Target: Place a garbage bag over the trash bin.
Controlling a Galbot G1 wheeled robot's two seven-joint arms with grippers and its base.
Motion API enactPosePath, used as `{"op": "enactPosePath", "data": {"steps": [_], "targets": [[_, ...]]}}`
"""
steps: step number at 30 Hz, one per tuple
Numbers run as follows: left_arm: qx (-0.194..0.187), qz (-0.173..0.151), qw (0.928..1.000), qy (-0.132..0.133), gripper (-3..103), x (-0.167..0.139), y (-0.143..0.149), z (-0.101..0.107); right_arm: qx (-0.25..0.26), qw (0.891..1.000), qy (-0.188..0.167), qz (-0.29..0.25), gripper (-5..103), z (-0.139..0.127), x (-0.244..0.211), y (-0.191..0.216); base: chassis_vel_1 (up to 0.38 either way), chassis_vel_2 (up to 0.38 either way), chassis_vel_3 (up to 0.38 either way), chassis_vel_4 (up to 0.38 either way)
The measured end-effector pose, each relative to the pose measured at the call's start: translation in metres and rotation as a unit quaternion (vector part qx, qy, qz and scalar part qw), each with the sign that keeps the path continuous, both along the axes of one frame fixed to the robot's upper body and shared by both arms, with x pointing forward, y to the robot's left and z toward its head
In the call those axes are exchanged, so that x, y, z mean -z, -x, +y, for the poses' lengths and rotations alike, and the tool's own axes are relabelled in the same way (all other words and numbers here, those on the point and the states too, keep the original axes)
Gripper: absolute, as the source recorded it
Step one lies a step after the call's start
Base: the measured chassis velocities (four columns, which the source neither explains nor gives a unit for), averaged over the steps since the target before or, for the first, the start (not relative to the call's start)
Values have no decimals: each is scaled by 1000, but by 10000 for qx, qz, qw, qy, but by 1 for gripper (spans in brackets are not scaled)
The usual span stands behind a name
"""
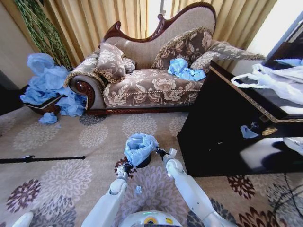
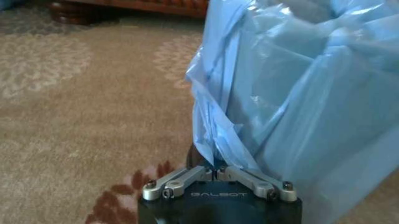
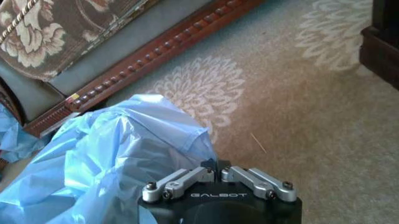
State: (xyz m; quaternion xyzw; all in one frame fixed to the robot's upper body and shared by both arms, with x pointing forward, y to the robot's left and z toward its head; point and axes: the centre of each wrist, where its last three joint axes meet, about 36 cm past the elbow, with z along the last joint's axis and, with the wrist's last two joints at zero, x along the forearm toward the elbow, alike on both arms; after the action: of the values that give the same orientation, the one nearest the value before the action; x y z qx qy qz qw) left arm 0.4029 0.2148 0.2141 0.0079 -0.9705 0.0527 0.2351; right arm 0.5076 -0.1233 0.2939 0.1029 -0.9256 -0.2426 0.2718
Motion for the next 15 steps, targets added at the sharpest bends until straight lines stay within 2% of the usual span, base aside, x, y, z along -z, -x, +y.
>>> {"op": "enactPosePath", "data": {"steps": [11, 15], "targets": [[-272, 49, 9994, -206, 0, 4, -20, 3, -139, 9999, 74, 23, 0, 14, 13, -1, 0, 0, 0, 0], [-317, 166, 9989, -319, 0, 5, -22, 2, -146, 9997, 170, 29, 0, 14, 20, -3, 0, 0, 0, 0]]}}
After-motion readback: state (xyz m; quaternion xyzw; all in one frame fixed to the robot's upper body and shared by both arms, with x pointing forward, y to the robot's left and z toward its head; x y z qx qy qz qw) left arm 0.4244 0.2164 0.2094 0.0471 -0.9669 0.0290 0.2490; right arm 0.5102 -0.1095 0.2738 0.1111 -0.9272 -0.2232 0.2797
